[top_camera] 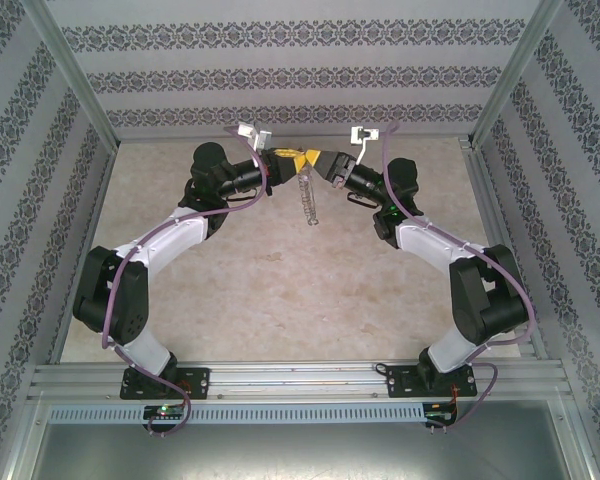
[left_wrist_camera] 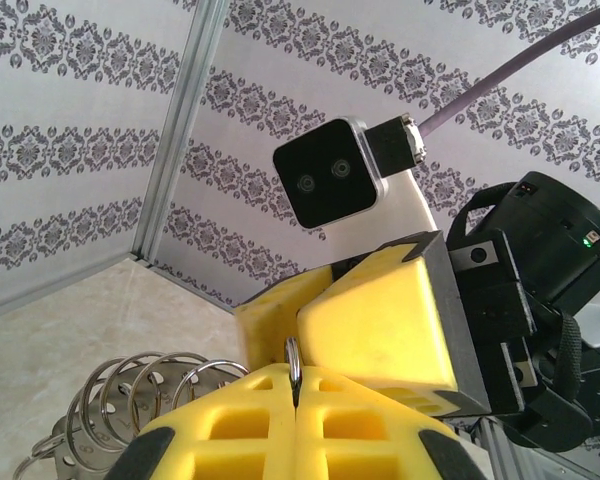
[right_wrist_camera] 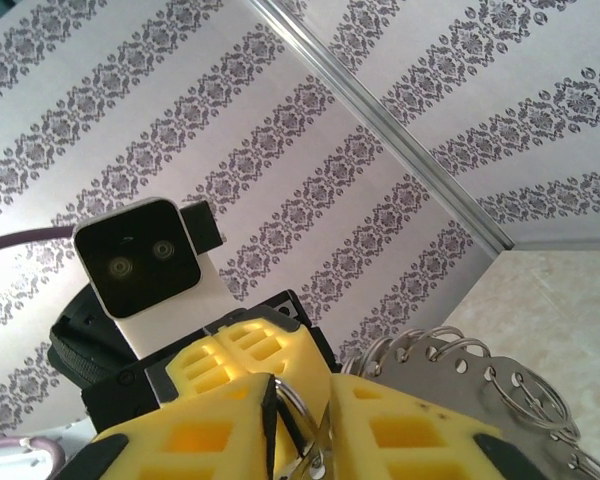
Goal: Put the keys on the keyring
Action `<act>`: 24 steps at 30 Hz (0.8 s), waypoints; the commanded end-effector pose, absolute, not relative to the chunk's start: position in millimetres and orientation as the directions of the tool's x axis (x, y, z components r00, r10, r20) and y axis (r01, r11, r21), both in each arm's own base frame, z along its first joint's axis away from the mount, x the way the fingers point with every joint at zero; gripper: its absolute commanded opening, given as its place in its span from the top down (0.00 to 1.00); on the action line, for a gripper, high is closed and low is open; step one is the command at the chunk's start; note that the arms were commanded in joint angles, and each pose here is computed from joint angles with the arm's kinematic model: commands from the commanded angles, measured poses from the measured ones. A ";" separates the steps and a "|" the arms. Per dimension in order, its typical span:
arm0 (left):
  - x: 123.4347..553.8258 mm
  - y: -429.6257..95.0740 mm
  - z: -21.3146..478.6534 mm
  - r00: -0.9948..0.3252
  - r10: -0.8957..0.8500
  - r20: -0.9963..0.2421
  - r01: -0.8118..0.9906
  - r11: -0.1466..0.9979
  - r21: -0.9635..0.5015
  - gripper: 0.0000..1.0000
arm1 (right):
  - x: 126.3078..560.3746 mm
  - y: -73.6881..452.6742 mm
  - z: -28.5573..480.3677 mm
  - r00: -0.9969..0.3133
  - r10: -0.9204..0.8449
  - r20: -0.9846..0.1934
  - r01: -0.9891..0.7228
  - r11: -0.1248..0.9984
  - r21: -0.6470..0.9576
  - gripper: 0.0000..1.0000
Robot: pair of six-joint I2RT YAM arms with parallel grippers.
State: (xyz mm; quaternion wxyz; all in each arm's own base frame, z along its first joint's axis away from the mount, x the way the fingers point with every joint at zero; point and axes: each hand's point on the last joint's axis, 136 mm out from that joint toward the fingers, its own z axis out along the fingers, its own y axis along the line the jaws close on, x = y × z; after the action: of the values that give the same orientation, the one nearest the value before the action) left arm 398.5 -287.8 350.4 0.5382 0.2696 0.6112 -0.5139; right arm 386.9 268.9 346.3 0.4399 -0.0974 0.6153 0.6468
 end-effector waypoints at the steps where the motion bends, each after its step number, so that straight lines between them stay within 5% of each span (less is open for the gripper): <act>1: 390.6 -289.3 374.2 -0.198 -0.261 -0.945 0.912 0.303 -0.275 1.00 | 381.1 273.6 359.4 -0.570 0.437 -0.696 -0.732 0.113 0.672 0.85; 8: 390.8 -289.9 374.1 -0.199 -0.260 -0.945 0.912 0.302 -0.276 1.00 | 380.0 274.9 362.2 -0.576 0.439 -0.690 -0.739 0.082 0.669 1.00; 18: 393.6 -290.2 370.8 -0.209 -0.254 -0.944 0.905 0.314 -0.285 0.99 | 378.3 270.2 361.5 -0.558 0.446 -0.700 -0.748 0.095 0.657 1.00; 24: 395.6 -289.8 369.3 -0.214 -0.243 -0.946 0.899 0.330 -0.287 0.80 | 380.8 262.3 363.9 -0.542 0.444 -0.714 -0.756 0.114 0.645 1.00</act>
State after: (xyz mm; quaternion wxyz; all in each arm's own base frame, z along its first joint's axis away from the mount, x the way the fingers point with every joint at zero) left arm 401.3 -286.6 351.0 0.5395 0.2587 0.6147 -0.5140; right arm 387.9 266.4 347.2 0.4428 -0.1067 0.6058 0.6524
